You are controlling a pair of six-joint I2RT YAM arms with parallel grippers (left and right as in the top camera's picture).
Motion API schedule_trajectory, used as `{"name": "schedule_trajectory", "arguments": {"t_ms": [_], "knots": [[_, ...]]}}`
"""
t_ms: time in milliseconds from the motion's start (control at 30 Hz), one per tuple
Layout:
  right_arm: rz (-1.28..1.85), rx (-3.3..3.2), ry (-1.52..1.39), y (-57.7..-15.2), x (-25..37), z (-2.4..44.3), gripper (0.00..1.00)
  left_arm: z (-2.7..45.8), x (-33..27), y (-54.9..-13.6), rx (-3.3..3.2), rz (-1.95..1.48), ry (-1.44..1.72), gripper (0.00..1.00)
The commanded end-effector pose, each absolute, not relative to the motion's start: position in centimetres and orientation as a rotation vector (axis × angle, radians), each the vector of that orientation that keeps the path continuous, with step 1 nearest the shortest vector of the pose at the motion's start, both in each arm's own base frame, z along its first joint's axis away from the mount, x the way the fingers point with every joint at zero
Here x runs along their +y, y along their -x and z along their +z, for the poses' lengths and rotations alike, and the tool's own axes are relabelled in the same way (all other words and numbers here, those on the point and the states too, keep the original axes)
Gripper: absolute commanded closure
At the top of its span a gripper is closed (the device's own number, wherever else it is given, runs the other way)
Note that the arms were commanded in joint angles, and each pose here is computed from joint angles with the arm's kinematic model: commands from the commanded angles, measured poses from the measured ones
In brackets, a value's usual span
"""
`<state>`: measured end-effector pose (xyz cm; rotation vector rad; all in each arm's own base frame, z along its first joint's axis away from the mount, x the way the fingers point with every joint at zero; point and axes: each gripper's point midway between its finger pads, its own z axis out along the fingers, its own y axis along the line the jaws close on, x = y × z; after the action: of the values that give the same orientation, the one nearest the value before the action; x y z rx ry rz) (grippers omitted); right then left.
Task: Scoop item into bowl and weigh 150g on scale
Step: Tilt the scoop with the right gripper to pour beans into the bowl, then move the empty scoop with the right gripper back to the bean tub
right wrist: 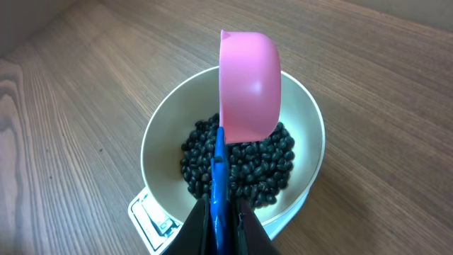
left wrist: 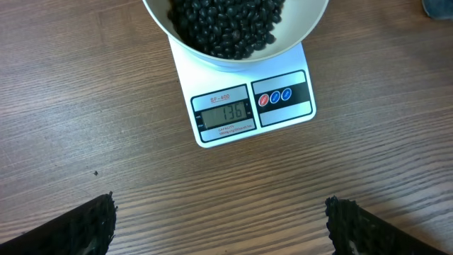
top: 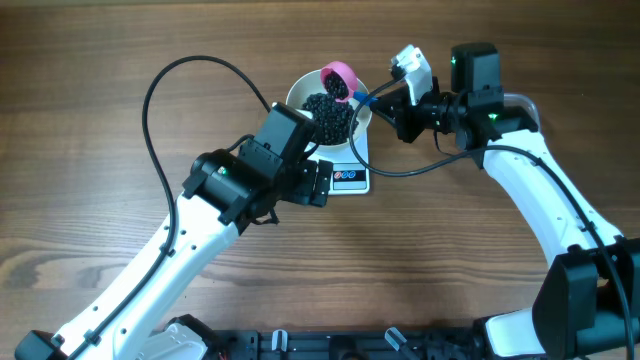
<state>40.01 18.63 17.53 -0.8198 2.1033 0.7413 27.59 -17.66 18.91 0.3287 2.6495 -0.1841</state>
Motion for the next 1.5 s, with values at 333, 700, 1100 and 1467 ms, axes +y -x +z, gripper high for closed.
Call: {"name": "schedule_trajectory", "arguments": {"t_ms": [333,700,1100,1467], "knots": [[0.651,2.033,0.944,-40.45,18.54,17.24,0.96,19.44,-17.98,-27.72,2.639,-0.199,-0.32,0.0],[0.596,2.015,0.983,-40.7,18.23,17.06,0.96,19.44,-17.98,-27.72,2.639,-0.199,-0.32,0.0],[0.534,1.952,1.061,-41.01,18.17,17.24,0.96,19.44,-17.98,-27.72,2.639,-0.199,-0.32,0.0],[0.633,2.045,0.922,-40.77,18.3,17.2,0.96,19.44,-17.98,-27.72,2.639,-0.199,-0.32,0.0]]}}
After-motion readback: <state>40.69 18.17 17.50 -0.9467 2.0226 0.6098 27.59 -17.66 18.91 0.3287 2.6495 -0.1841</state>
